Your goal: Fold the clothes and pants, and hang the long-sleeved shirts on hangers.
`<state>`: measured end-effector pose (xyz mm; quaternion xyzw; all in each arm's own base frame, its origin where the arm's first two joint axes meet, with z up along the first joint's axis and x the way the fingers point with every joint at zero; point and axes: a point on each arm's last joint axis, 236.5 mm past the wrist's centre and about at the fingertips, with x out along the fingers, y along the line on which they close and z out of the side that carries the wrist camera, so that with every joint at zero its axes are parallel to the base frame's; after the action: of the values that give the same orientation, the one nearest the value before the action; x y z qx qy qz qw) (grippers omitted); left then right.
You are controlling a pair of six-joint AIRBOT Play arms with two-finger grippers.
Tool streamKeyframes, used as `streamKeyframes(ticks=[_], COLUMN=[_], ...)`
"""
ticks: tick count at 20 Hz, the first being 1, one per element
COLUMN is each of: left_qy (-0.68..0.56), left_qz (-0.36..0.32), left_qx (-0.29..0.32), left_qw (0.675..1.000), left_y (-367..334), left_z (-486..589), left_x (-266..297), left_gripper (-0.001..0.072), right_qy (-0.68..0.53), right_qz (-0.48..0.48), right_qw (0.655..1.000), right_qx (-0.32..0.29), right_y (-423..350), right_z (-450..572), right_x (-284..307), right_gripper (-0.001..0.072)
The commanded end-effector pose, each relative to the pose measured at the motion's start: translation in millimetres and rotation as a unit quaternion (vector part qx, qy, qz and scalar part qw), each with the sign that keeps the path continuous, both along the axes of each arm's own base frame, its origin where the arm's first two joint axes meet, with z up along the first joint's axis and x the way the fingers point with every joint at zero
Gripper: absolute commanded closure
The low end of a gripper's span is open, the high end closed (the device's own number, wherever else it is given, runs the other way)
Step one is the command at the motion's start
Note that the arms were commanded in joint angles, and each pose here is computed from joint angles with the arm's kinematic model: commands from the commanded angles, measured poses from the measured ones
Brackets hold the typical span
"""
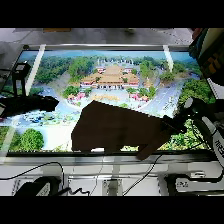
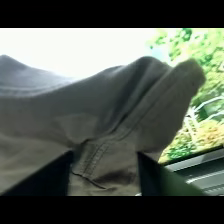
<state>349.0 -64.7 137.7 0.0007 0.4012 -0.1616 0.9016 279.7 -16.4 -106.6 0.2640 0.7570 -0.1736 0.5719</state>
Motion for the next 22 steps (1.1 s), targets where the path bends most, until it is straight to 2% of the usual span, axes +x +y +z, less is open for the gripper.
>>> streamKeyframes(ticks=[1, 2, 6, 9, 12, 15, 17, 19, 22], left_qy=[0.001, 0.001, 0.001, 0.001, -0.014, -0.013, -0.009, 0.011, 0.083], left_qz=[0.0, 0.0, 0.0, 0.0, 0.006, 0.006, 0.01, 0.013, -0.003], left_qx=[0.0, 0.0, 0.0, 0.0, 0.0, 0.008, 0.032, 0.052, 0.031], left_qw=[1.0, 1.0, 1.0, 1.0, 1.0, 1.0, 0.999, 0.998, 0.996], left_y=[0.1, 0.1, 0.1, 0.1, 1.7, 4.9, 14.2, 22.4, 10.9], left_z=[-1.0, -1.0, -0.9, -0.8, 3.6, 2.2, -3.5, -23.4, -83.7], left_x=[0.3, 0.3, 0.3, 0.6, 6.1, 5.9, 5.4, 0.2, -26.0], left_gripper=[0.0372, 0.0372, 0.0372, 0.0372, 0.0372, 0.0372, 0.0372, 0.0372, 0.036], right_qy=[0.003, 0.003, 0.007, -0.066, -0.204, -0.328, -0.356, -0.354, -0.356], right_qz=[0.001, 0.002, 0.038, 0.097, 0.204, 0.212, 0.221, 0.22, 0.186], right_qw=[1.0, 1.0, 0.999, 0.993, 0.957, 0.918, 0.901, 0.9, 0.905], right_qx=[0.001, 0.002, 0.021, 0.019, -0.011, -0.075, -0.11, -0.128, -0.142], right_y=[0.7, 1.1, 5.1, 4.4, 11.5, -1.3, -15.6, -30.0, -39.8], right_z=[-0.8, -0.2, 15.1, 48.8, 109.6, 174.5, 198.4, 198.4, 182.4], right_x=[-0.7, -1.0, -0.8, 41.9, 102.7, 128.0, 106.5, 66.0, 12.2], right_gripper=[0.0593, 0.0695, 0.0698, 0.0698, 0.0697, 0.07, 0.0699, 0.07, 0.0699])
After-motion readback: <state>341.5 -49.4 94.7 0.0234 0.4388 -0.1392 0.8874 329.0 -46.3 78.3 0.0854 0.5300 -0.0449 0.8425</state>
